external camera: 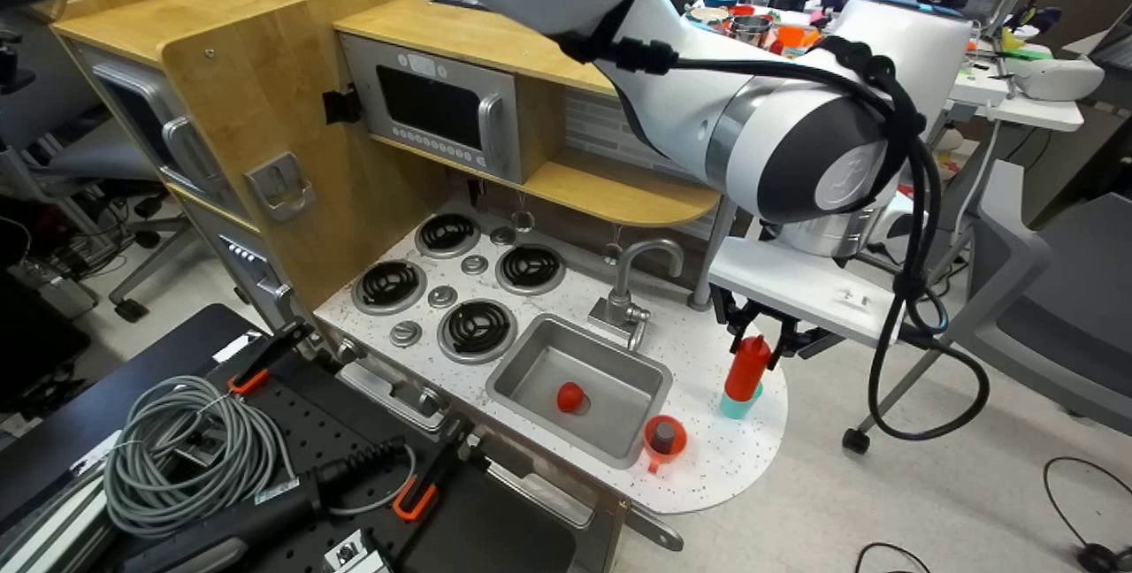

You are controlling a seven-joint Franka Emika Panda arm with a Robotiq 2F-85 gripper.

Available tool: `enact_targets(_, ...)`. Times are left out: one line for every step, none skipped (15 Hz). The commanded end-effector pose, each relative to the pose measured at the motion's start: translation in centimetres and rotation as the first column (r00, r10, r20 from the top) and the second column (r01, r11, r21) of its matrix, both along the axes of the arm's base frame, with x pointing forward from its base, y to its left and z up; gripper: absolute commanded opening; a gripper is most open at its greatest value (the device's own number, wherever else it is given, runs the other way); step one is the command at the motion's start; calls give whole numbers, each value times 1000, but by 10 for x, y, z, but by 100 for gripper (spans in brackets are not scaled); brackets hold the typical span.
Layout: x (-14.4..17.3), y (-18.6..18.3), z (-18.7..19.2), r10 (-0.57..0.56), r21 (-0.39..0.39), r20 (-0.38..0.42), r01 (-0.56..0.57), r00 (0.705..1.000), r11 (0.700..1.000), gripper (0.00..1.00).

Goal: Take the sauce bottle out of the blue cup and put it on the counter

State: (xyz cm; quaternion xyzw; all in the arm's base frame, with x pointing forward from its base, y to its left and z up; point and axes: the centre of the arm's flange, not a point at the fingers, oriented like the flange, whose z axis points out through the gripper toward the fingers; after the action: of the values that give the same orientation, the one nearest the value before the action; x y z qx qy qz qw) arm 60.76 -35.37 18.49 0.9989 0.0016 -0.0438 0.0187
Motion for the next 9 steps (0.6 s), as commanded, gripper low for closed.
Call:
enact_targets(-37,2,-4,-27,33,-17,27,1000,999,13)
enact_targets(-41,0,-12,-35,31,-21,36,999,999,13)
enact_targets(-44,-3,-18,-40,34,-26,41,999,999,13)
enact_targets(-46,-8,-22,-45,31,-27,46,999,998,13)
enact_targets(-47,-11,-26,-47,29,-26,48,999,998,13)
enact_targets(-49,-15,-28,-47,26,-24,48,999,999,13)
enact_targets(-50,-19,-31,-49,16,-20,49,999,999,13)
enact_targets(-50,-22,-35,-54,11,-17,54,998,998,13)
enact_targets(-51,-25,-38,-58,8,-16,58,998,998,13)
